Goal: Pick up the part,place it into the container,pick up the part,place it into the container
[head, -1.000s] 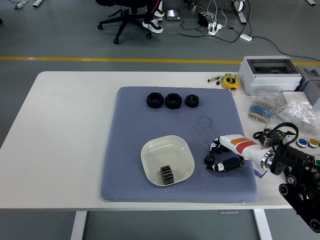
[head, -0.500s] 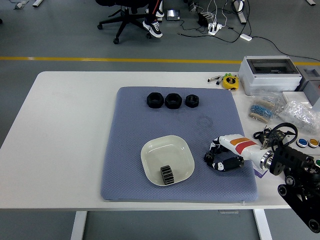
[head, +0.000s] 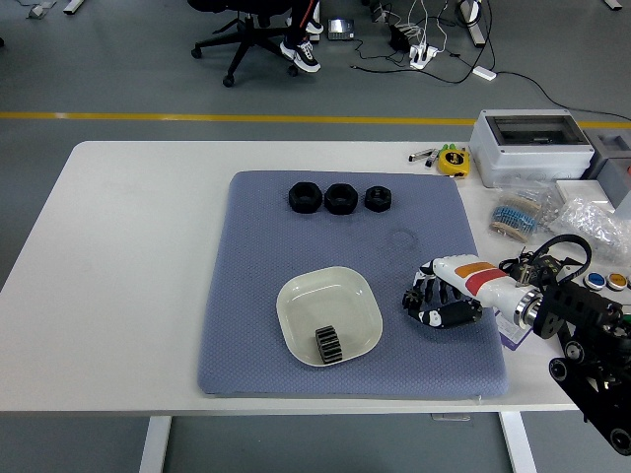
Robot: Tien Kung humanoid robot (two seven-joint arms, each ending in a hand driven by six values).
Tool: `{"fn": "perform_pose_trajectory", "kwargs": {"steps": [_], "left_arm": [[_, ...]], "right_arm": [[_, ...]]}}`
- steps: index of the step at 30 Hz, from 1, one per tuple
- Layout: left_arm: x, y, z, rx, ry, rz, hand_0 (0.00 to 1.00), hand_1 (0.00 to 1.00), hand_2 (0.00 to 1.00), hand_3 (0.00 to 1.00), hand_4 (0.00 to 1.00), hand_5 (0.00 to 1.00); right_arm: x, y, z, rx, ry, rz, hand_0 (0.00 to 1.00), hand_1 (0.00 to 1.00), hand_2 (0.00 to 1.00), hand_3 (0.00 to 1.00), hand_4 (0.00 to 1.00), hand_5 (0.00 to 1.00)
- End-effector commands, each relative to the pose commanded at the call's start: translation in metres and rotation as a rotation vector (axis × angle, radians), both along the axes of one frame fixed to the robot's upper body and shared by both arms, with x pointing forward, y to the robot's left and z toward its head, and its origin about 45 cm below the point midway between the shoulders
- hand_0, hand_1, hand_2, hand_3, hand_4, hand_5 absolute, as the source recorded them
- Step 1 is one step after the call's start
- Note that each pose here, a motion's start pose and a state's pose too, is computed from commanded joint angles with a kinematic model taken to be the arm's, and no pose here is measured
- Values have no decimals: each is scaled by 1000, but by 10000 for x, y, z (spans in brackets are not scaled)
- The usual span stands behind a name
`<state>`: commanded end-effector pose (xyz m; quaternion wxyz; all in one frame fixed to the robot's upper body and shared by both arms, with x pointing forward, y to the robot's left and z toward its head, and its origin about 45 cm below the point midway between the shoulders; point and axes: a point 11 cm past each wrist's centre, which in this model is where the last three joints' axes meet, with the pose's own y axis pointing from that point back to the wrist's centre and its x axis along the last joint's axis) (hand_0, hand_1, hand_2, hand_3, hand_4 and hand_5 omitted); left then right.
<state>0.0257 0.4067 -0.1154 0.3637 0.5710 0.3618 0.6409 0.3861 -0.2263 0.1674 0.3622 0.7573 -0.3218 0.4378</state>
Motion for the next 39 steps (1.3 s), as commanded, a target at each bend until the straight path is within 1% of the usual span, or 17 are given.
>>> {"fn": "perform_pose_trajectory", "kwargs": {"steps": [11, 12, 16, 17, 20, 23, 24, 26, 29, 30, 32, 35, 36, 39], "left_arm": [[16, 3, 2, 1, -2, -3, 698, 662, 703, 572, 648, 592], [17, 4, 3, 1, -2, -2, 698, 662, 699, 571, 649, 592], [15, 16, 6, 3, 0, -6, 698, 662, 699, 571, 649, 592], [14, 19, 7, 3, 1, -7, 697, 661, 696, 573, 649, 589], [4, 28, 9, 6, 2, -5, 697, 661, 696, 573, 649, 589], [3, 39, 13, 8, 4, -7, 697, 661, 696, 573, 649, 589], [2, 42, 14, 9, 4, -7, 699, 658, 697, 572, 651, 592], [3, 46, 15, 11, 3, -5, 699, 658, 697, 572, 651, 592], [-5, 50, 16, 13, -1, 2, 699, 658, 697, 572, 651, 592], [-10, 50, 16, 13, -2, 5, 698, 659, 699, 573, 651, 590], [-11, 49, 16, 14, -1, 5, 698, 659, 699, 573, 651, 590], [-10, 50, 16, 15, 1, 1, 698, 659, 699, 573, 651, 590], [-10, 49, 16, 15, 1, 1, 698, 657, 697, 573, 652, 590], [-11, 50, 16, 15, 1, 2, 698, 657, 697, 573, 652, 590]], "right_arm": [[-2, 297, 247, 55, -63, 64, 239, 301, 437, 464, 648, 315], [5, 328, 271, 60, -68, 71, 237, 300, 435, 463, 667, 298], [49, 534, 407, 78, -95, 117, 237, 300, 435, 463, 667, 298], [55, 582, 432, 81, -100, 129, 251, 332, 449, 479, 666, 316], [63, 802, 487, 101, -97, 180, 251, 332, 449, 479, 666, 316], [54, 1004, 503, 117, -82, 227, 251, 332, 449, 479, 666, 316], [49, 1058, 504, 116, -79, 240, 253, 339, 457, 482, 711, 323], [45, 1150, 488, 103, -70, 261, 253, 339, 457, 482, 711, 323], [70, 1246, 431, 76, -53, 263, 253, 339, 457, 482, 711, 323], [85, 1273, 401, 67, -45, 259, 283, 406, 504, 488, 791, 326], [103, 1310, 364, 51, -38, 258, 283, 406, 504, 488, 791, 326], [131, 1358, 329, 16, -45, 262, 283, 406, 504, 488, 791, 326], [139, 1362, 325, 6, -47, 261, 358, 528, 671, 618, 890, 332], [161, 1360, 328, -26, -68, 261, 358, 528, 671, 618, 890, 332]]}}
